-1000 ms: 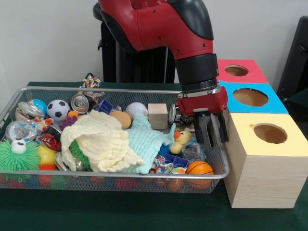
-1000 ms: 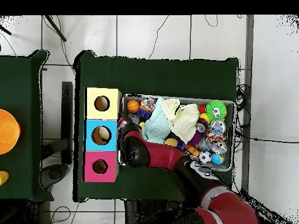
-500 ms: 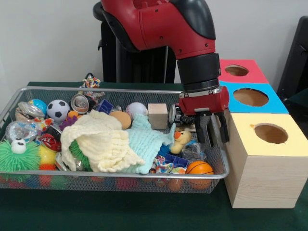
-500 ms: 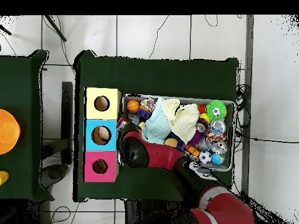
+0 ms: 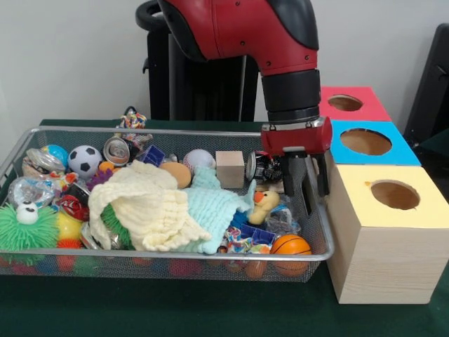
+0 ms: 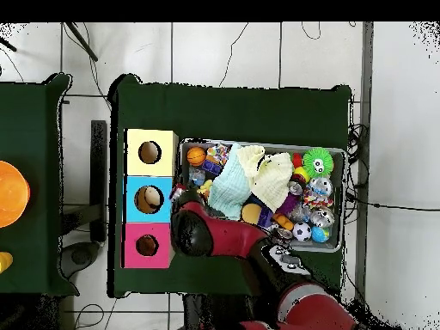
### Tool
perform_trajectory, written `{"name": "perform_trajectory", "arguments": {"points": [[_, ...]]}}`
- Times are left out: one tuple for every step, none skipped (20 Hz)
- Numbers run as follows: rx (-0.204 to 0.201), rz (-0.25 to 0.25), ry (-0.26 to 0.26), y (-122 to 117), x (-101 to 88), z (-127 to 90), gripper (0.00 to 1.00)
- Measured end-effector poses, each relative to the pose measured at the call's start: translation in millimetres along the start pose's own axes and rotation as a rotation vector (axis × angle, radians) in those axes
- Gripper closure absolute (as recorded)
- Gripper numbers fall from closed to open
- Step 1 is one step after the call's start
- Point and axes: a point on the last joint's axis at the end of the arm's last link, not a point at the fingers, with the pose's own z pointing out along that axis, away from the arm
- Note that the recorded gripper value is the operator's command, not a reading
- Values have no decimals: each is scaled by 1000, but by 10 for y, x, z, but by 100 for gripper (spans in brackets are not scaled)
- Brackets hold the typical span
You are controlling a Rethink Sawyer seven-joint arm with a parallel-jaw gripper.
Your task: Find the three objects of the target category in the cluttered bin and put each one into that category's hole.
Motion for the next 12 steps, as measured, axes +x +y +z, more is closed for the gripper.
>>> {"name": "perform_trajectory", "arguments": {"points": [[14, -7, 14, -18, 49, -10, 0], [28, -14, 28, -36, 99, -21, 0], [36, -19, 36, -47, 127, -24, 0], [46, -24, 43, -59, 158, -30, 0], [53, -29, 42, -58, 162, -41, 0], [61, -35, 41, -57, 167, -53, 0], [67, -40, 39, -61, 177, -61, 0], [80, -51, 35, -64, 197, -73, 0], [88, -58, 33, -63, 208, -82, 0], [93, -63, 31, -66, 218, -90, 0], [99, -69, 29, -71, 228, -97, 0], [105, -75, 28, -76, 239, -103, 0]]}}
